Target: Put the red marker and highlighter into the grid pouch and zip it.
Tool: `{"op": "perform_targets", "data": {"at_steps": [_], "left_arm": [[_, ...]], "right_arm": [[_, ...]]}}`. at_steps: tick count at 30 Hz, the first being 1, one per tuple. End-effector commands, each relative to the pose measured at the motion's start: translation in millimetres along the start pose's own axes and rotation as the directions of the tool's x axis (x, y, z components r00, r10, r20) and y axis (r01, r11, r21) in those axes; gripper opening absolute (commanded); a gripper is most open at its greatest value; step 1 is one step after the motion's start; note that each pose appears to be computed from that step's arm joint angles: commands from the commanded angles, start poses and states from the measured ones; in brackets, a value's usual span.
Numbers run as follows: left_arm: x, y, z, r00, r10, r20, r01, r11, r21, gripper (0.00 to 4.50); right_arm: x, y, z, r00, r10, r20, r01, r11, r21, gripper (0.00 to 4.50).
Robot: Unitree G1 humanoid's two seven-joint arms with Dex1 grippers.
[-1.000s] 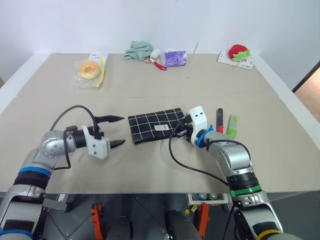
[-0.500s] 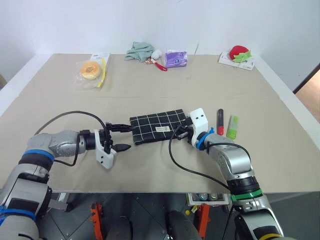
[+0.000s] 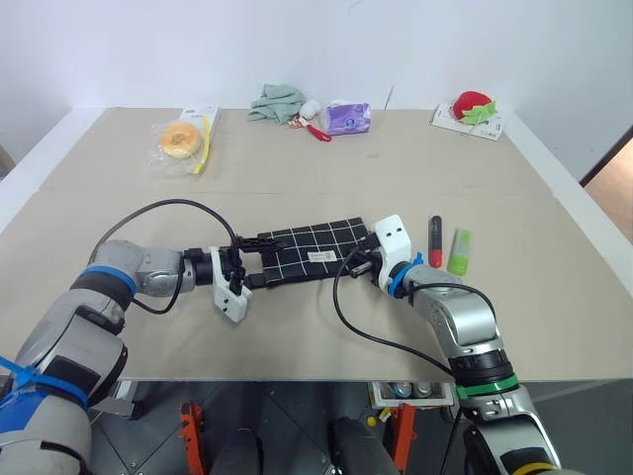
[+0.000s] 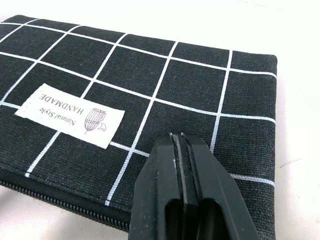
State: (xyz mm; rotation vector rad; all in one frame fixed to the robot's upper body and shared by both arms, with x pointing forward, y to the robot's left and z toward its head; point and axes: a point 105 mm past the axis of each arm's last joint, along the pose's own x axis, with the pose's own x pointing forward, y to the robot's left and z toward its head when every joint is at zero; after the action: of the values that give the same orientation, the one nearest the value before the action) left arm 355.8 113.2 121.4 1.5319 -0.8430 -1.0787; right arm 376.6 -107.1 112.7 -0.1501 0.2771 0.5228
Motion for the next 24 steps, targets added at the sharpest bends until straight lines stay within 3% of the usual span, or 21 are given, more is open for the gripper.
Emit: {"op": "perform_targets", "data": {"at_steps": [1,8,16,23,24], "left_arm": [[4,-16,4,0.998,-0.063,0.019,0.063,0.998,-0.013,3.57],[11,-14,3,0.998,-0.054,0.019,0.055,0.998,-0.019,0.05],[13,-13,4,0.998,-0.053,0.017,0.054,0.996,-0.066,0.05],[15,-2,5,1.000,-0.014,0.018,0.016,0.990,-0.141,0.05],[15,-1,6,1.000,-0.008,0.019,0.011,0.988,-0.151,0.01]], "right_arm": [[0,7,-1,1.000,0.017,-0.002,-0.017,1.000,-0.002,0.00],[0,8,1,1.000,0.020,0.003,-0.020,1.000,-0.003,0.00],[-2,6,6,0.999,0.016,0.040,-0.015,1.000,-0.014,0.00],[-42,-15,55,0.950,0.026,0.311,-0.037,0.999,0.029,0.00],[-52,-23,61,0.942,0.008,0.337,-0.022,0.999,0.037,0.31]]}}
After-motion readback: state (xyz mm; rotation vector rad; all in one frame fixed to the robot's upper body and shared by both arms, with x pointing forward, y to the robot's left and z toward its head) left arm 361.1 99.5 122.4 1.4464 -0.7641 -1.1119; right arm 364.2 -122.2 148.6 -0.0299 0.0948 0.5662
